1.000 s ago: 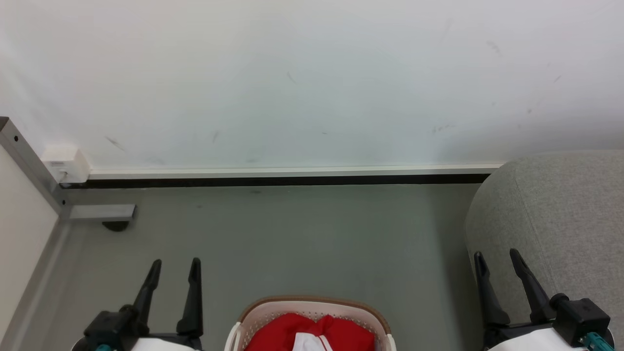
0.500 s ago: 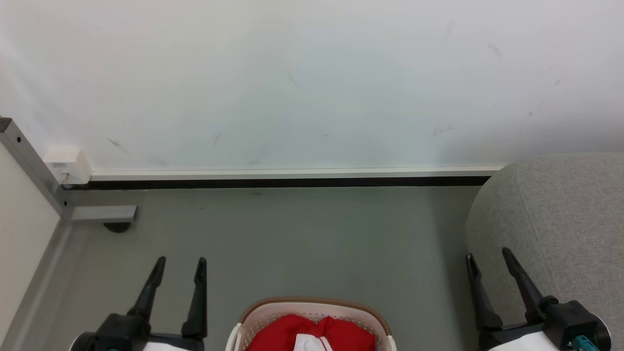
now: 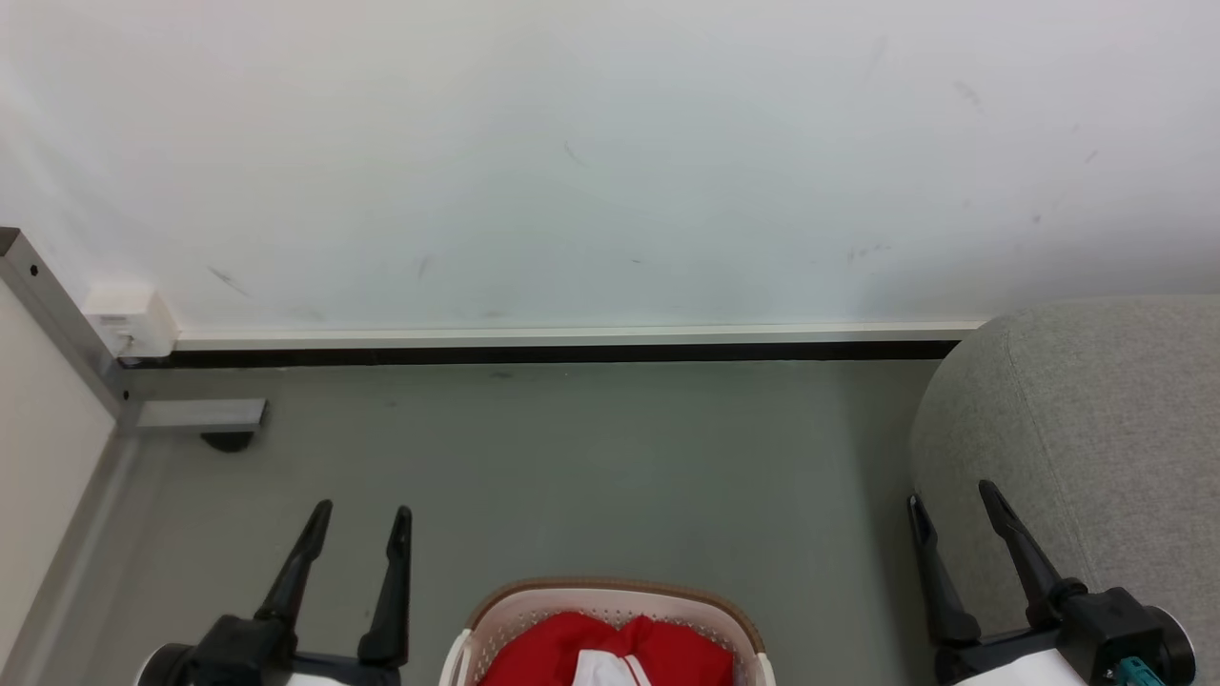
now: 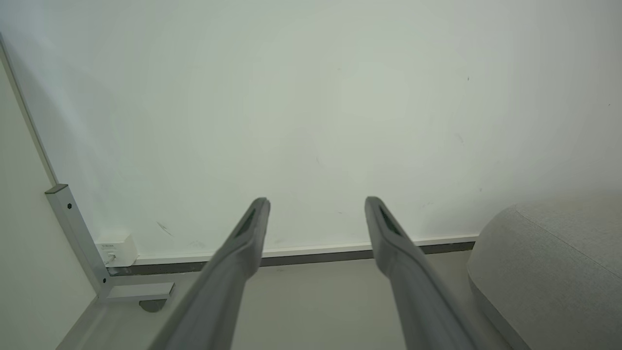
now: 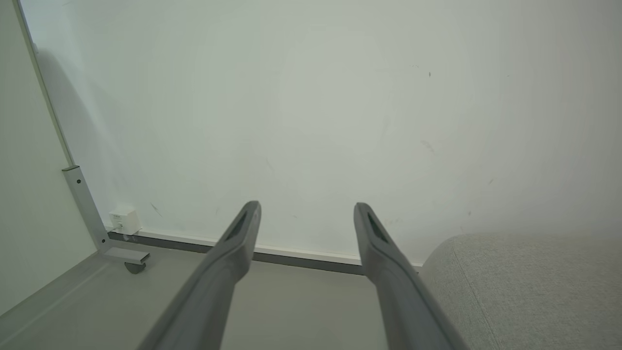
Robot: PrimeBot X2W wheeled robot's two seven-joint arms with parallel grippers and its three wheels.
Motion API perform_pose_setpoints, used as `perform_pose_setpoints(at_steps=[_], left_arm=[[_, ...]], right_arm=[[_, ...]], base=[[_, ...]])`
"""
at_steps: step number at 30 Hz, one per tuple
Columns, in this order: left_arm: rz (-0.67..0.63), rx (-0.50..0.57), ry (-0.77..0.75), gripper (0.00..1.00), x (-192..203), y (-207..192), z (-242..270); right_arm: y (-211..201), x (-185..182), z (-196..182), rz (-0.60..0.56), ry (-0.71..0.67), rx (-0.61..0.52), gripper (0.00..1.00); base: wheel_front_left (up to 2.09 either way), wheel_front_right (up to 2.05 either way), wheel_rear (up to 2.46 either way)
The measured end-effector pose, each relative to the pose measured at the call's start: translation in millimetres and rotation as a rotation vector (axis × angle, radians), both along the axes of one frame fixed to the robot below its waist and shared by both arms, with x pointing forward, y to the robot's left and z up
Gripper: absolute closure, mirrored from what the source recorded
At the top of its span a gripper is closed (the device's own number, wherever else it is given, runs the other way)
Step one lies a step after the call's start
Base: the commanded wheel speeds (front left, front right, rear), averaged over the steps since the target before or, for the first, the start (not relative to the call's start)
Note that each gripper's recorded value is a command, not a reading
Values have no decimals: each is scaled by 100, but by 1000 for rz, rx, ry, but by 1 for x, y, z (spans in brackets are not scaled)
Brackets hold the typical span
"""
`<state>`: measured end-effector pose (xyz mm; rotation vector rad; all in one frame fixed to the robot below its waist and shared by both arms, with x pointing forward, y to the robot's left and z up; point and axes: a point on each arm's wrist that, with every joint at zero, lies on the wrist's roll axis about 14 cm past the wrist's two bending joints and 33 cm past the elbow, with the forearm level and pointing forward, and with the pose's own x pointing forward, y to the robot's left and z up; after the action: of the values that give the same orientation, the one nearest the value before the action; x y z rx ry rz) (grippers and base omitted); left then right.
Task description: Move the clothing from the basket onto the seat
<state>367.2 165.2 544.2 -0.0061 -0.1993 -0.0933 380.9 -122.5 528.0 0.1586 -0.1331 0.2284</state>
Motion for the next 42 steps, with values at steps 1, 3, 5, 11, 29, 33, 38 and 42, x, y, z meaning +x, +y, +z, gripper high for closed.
perform_pose_setpoints(at_steps=[1,3,5,11,29,33,38,42], left_arm=[[1,0,1,0,0,0,0],[1,-2,3,0,0,0,-1],[3,-2,5,0,0,0,-2],[4,-4,13,0,1,0,-4],[-60,-34,110,0,34,-25,-37],[-121,-37,178,0,47,-46,-61],[-209,-29,313,0,59,-73,-108],[-272,7,443,0,68,-88,-152]], right_arm=[[0,0,0,-1,0,0,0],[-1,0,0,-2,-1,1,0],[-1,0,1,-3,-2,2,0],[-2,0,0,-6,-1,3,0],[-32,11,-8,-94,23,19,0],[-47,20,-9,-136,21,19,0],[-63,29,-14,-181,32,9,0],[-77,37,-20,-218,44,3,0]], base=[[0,0,0],[0,0,0],[0,0,0],[0,0,0],[0,0,0],[0,0,0],[0,0,0],[0,0,0]])
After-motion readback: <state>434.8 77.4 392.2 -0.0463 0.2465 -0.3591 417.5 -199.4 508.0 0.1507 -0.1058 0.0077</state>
